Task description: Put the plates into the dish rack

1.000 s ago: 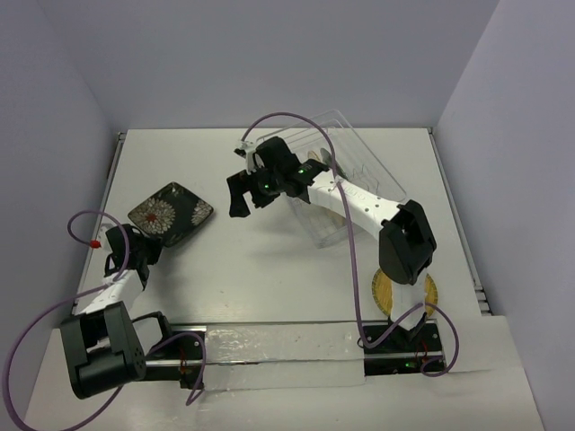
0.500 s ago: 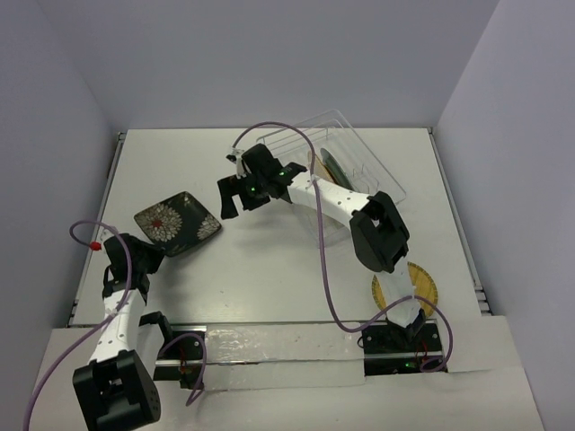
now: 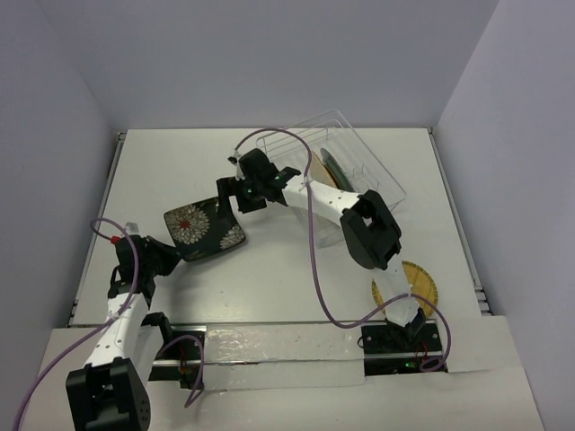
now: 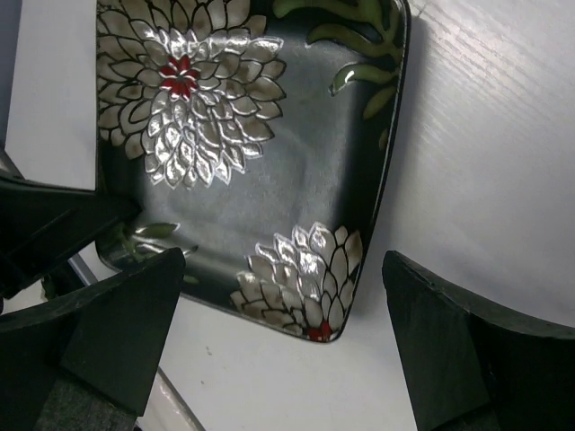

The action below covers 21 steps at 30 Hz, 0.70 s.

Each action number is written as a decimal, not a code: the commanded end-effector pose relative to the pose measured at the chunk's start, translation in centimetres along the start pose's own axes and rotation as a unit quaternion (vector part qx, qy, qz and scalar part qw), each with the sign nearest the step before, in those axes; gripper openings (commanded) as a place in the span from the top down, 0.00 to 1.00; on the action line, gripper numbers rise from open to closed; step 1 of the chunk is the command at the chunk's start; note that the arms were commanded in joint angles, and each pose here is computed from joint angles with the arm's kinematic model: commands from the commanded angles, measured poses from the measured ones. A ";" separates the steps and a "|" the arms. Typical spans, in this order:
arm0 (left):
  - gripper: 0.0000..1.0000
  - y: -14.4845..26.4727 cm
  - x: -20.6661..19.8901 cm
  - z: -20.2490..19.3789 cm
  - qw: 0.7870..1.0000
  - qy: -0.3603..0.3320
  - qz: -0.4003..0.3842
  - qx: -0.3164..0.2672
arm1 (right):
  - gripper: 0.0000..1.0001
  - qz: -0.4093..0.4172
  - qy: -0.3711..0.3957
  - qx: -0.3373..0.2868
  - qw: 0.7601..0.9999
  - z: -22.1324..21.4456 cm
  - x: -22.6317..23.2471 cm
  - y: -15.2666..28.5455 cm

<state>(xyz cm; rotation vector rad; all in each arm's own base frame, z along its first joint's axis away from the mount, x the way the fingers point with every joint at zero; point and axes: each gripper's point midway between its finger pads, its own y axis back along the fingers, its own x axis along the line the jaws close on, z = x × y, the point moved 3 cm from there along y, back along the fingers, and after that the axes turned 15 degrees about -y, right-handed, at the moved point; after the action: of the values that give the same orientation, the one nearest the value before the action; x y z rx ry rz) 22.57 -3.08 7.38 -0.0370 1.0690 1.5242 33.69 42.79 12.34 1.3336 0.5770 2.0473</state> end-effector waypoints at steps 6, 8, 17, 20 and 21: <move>1.00 3.9 -7.9 7.3 0.983 -0.043 -0.115 -0.139 | 0.02 -0.026 -0.010 -0.042 0.999 0.7 -0.5 0.6; 1.00 4.4 -8.3 7.8 0.981 -0.043 -0.115 -0.150 | 0.02 -0.029 -0.006 -0.048 0.998 0.8 -0.5 1.0; 1.00 7.6 -12.6 9.3 0.960 -0.066 -0.212 -0.173 | 0.05 0.019 0.018 -0.050 0.998 0.5 0.7 2.5; 1.00 8.1 -13.4 9.0 0.954 -0.067 -0.240 -0.168 | 0.09 0.086 0.031 -0.050 0.995 0.6 2.7 3.9; 1.00 8.1 -13.4 8.9 0.953 -0.066 -0.245 -0.166 | 0.10 0.106 0.037 -0.053 0.992 0.7 3.4 4.6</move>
<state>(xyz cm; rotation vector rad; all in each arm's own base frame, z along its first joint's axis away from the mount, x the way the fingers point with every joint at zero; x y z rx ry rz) 23.60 -4.64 14.86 -0.1505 0.8684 1.4424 32.76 41.10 11.67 1.3210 0.5328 2.0397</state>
